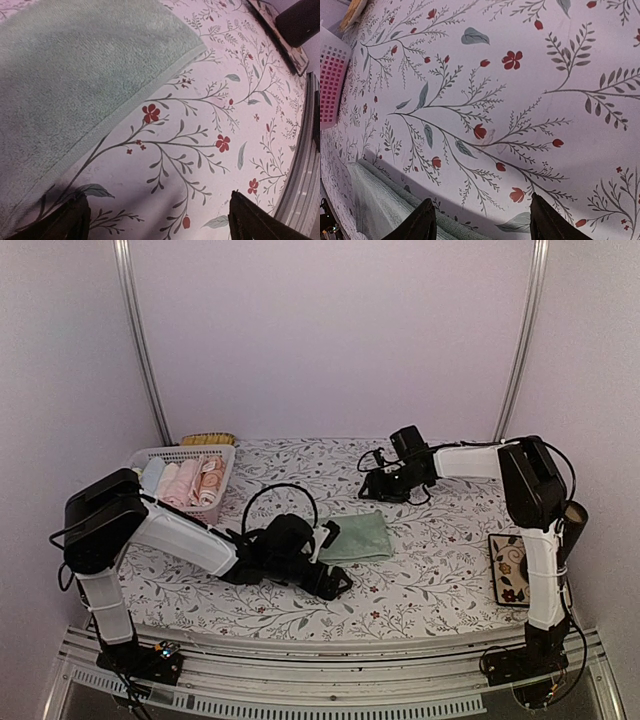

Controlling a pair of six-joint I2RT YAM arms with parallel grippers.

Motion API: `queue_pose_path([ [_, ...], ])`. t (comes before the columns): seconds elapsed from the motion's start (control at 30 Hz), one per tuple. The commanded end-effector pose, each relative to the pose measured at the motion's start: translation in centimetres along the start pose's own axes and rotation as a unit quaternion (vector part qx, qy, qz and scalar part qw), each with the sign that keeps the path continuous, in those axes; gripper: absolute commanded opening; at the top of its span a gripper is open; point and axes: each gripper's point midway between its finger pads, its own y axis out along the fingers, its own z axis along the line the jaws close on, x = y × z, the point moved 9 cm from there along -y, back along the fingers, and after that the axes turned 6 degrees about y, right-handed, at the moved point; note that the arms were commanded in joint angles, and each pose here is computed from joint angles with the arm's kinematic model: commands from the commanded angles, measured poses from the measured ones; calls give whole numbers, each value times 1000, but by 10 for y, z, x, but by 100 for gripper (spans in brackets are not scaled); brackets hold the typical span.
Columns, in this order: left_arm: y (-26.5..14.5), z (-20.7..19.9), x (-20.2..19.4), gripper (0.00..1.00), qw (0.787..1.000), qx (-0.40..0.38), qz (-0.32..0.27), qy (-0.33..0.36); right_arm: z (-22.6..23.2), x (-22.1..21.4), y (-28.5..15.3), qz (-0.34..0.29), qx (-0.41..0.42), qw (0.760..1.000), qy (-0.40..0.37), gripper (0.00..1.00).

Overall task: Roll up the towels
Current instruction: Rotate the towel at the center of the board.

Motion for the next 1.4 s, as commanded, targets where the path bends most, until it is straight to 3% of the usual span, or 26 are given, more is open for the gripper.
queue_pose_path([
  [0.0, 5, 28, -11, 97, 998, 55, 25, -12, -3, -4, 6, 18, 14, 1000, -2, 65],
  [0.3, 1, 74, -3, 97, 994, 105, 5, -37, -8, -33, 0, 59, 42, 997, 5, 64],
  [0.57, 26, 109, 27, 97, 992, 120, -14, -40, -5, -76, -28, 70, 78, 994, 12, 64],
  [0.8, 29, 138, 52, 97, 988, 139, -37, -48, 24, -113, -37, 84, 100, 991, -16, 63],
  [0.9, 17, 139, 58, 97, 986, 150, -55, -46, 28, -126, -45, 76, 78, 994, -17, 64],
  [1.03, -5, 133, 65, 97, 982, 163, -86, -36, 17, -132, -74, 20, 13, 1000, -15, 65],
  [1.3, -97, 103, 107, 97, 951, 248, -185, 10, 25, -111, -139, -78, -74, 992, -69, 72],
  [1.37, -124, 86, 120, 97, 942, 254, -214, 44, 26, -103, -153, -113, -99, 985, -86, 79],
])
